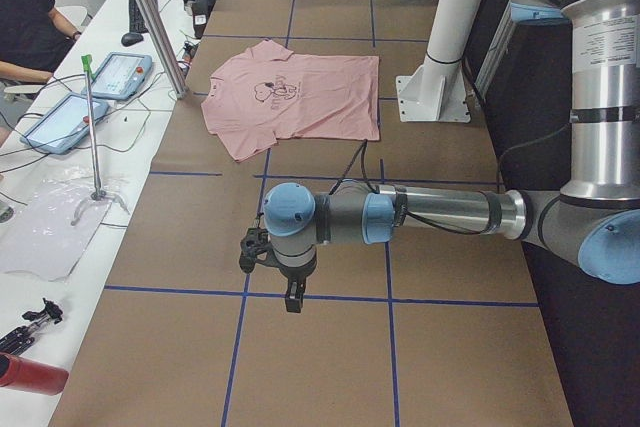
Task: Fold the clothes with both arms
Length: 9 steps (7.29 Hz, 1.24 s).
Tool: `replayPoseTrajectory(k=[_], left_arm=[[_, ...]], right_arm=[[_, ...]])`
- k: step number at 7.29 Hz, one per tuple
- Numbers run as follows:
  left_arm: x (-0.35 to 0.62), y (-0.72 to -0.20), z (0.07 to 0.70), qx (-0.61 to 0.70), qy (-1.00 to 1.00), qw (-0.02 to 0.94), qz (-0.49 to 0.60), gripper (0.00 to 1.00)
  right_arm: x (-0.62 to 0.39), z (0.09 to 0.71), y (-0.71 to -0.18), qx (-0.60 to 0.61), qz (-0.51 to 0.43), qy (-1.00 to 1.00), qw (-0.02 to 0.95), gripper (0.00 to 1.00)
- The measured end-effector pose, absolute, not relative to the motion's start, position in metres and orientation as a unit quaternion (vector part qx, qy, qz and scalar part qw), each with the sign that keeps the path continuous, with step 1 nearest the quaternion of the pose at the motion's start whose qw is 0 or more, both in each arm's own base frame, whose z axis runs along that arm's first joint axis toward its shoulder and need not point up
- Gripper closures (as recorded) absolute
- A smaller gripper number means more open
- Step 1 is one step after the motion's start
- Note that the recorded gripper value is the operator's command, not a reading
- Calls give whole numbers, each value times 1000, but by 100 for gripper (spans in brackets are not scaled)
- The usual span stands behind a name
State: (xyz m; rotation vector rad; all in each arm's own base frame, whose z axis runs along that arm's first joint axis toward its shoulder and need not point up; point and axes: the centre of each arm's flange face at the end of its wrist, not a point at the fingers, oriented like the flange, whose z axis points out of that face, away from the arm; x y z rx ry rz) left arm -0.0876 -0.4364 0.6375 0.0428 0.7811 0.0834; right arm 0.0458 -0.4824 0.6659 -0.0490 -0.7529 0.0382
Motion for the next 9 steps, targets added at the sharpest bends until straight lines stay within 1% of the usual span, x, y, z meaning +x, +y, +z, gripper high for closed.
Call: replayPoseTrajectory(k=[6,9], left_arm=[[-90,-427,629,39,379,923,46,0],[-89,-426,628,38,378,924,47,0]], right_arm=[[43,667,-476,-29,22,-392,919,0],[40,663,-477,-1,9,-399,917,0]])
